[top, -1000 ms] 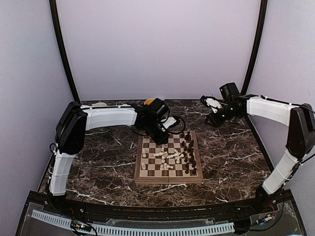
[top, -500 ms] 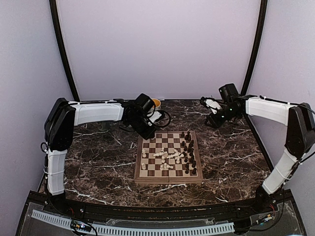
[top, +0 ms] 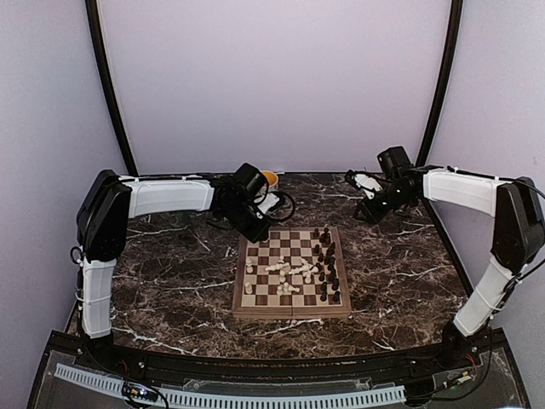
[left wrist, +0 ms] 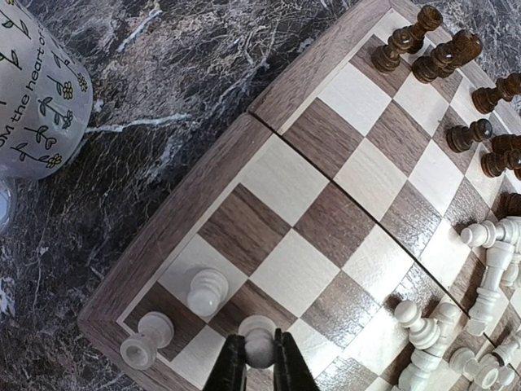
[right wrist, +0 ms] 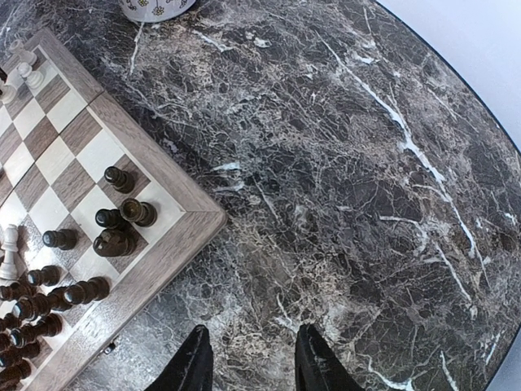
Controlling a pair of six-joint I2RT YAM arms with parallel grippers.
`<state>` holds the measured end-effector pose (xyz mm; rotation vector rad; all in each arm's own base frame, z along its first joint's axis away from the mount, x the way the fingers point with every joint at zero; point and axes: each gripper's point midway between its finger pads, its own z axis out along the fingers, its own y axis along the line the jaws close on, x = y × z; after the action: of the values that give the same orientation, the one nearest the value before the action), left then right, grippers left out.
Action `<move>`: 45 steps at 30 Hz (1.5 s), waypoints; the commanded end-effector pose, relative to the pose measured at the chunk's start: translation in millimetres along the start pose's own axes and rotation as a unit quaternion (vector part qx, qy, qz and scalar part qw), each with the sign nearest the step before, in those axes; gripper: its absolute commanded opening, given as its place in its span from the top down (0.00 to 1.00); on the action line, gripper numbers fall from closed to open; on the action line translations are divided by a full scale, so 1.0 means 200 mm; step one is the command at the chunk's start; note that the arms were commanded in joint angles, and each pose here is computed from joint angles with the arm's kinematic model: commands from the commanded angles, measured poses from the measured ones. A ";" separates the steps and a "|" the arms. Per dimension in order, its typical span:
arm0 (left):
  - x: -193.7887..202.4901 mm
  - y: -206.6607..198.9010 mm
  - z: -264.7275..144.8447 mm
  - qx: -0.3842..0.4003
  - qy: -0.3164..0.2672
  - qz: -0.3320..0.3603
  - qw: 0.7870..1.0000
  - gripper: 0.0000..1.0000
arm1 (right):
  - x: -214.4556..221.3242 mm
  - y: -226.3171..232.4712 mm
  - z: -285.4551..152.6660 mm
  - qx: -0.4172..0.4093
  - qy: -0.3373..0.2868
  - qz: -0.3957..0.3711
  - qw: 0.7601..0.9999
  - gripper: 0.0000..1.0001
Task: Set up the chess pieces on the board
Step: Place the pawn on b2.
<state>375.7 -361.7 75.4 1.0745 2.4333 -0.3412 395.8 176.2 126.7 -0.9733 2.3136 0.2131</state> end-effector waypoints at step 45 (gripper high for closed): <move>-0.15 -0.20 -0.63 0.068 -0.123 0.023 0.990 0.61 | -0.29 0.27 -0.33 -0.114 -0.084 -0.094 0.985 0.64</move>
<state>347.4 -351.9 160.8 1.0171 2.3366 -0.4583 381.8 197.0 150.5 -1.0827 2.2520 0.3677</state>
